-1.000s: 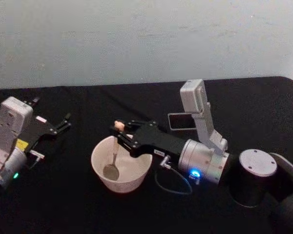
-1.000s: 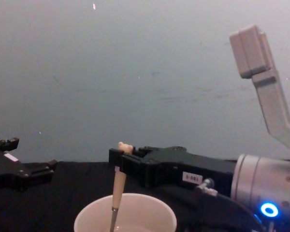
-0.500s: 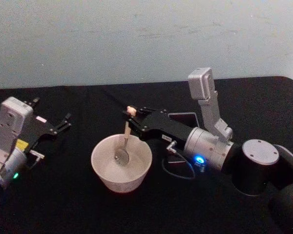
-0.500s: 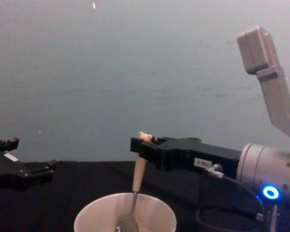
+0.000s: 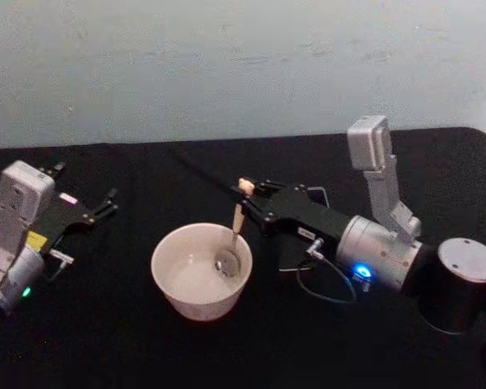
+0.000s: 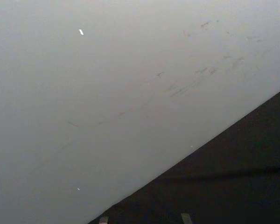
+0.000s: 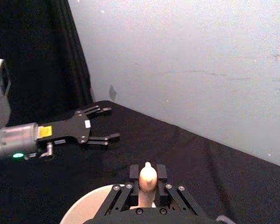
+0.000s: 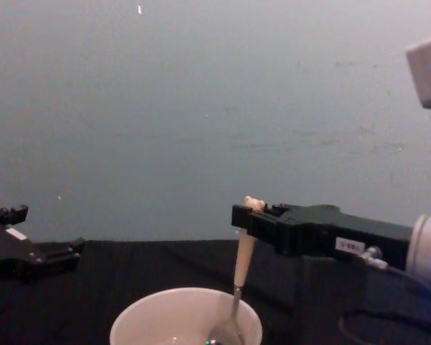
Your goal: Pick up the stirring spoon with one hand, stir inside the cup, then place it back in its original position.
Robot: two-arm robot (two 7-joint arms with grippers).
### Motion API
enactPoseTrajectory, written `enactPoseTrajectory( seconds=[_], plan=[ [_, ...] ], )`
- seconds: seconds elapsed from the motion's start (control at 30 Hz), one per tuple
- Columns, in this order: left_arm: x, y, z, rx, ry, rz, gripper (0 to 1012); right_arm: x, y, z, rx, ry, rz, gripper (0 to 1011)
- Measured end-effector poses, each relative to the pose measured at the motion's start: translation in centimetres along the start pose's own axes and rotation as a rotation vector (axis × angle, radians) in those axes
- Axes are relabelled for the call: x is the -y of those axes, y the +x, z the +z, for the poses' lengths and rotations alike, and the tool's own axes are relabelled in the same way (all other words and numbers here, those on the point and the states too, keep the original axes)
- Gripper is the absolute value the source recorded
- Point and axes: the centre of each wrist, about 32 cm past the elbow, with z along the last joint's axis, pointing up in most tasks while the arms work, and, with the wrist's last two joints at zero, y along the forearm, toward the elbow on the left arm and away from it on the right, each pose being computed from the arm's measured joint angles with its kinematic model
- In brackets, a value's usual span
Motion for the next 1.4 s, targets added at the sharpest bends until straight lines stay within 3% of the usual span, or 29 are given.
enactPoseTrajectory(
  seconds=[0.23, 0.6, 1.0, 1.4],
  plan=[
    [0.0, 0.0, 0.0, 0.0, 0.0, 0.0, 1001, 1.5, -0.6, 0.0, -0.009, -0.008, 0.046, 216],
    [0.0, 0.0, 0.0, 0.0, 0.0, 0.0, 1001, 1.5, -2.2, -0.2, -0.02, -0.015, 0.123, 215],
    [0.0, 0.0, 0.0, 0.0, 0.0, 0.0, 1001, -0.7, -3.2, -0.2, -0.023, 0.0, 0.15, 216],
    [0.0, 0.0, 0.0, 0.0, 0.0, 0.0, 1001, -2.9, -3.0, -0.5, -0.006, -0.001, 0.114, 215]
  ],
)
